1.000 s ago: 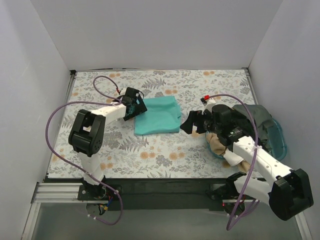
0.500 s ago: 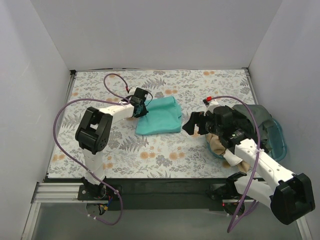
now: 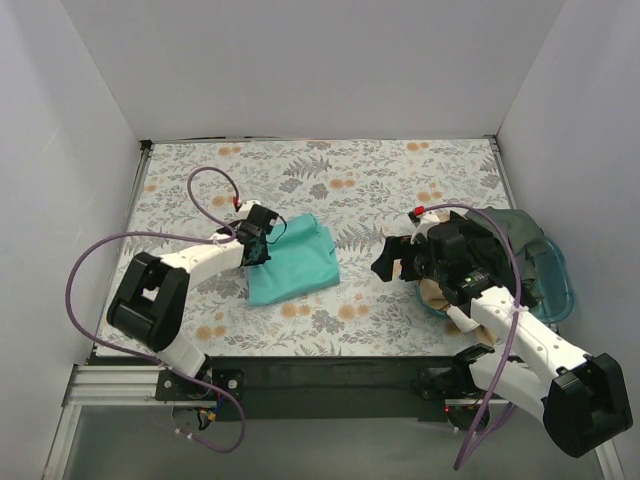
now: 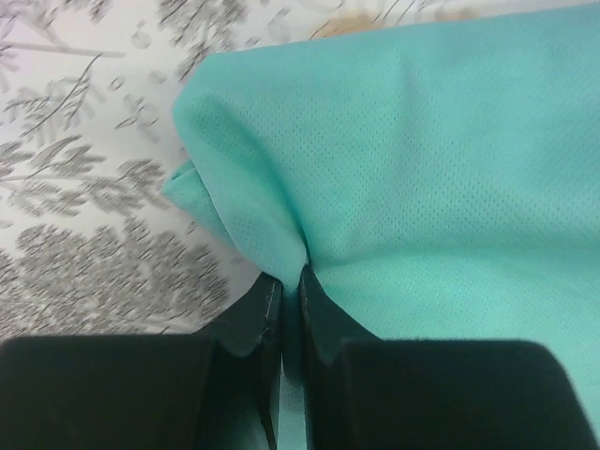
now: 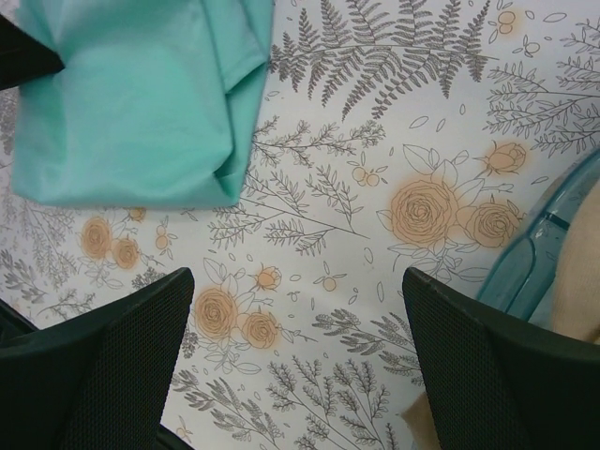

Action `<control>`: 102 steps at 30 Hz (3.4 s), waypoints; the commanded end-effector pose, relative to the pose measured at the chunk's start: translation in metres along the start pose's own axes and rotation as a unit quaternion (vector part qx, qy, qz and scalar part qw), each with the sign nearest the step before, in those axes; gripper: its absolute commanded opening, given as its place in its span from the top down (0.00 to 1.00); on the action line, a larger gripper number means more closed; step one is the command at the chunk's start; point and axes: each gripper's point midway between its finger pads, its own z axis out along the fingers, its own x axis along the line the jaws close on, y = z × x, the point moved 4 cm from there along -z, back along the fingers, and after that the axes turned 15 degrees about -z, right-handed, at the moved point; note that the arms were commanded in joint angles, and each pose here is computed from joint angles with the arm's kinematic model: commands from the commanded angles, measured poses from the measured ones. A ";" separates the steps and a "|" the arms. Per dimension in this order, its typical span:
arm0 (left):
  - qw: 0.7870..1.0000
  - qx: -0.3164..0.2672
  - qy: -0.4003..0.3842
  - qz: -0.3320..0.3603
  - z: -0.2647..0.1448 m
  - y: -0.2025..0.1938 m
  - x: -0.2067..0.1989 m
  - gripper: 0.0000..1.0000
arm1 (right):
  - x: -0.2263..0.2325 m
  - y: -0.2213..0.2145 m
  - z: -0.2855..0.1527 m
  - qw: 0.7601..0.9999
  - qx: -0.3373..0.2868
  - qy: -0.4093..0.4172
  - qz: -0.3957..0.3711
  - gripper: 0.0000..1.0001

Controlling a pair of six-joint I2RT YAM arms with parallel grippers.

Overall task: Fold and stack the t-shirts
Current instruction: Neatly place the folded tshirt to the corner

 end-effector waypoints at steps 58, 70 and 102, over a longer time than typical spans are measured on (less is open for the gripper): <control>0.959 -0.223 0.139 -0.107 0.003 0.228 0.181 0.10 | -0.015 -0.038 0.023 0.997 0.069 0.010 0.027 0.02; 0.976 -0.115 -0.017 -0.185 0.020 0.181 0.084 0.09 | -0.018 -0.043 0.026 0.996 0.079 0.003 0.039 0.02; 0.954 -0.017 0.241 -0.179 0.064 0.051 0.129 1.00 | -0.022 -0.043 0.022 0.996 0.075 -0.013 0.042 0.02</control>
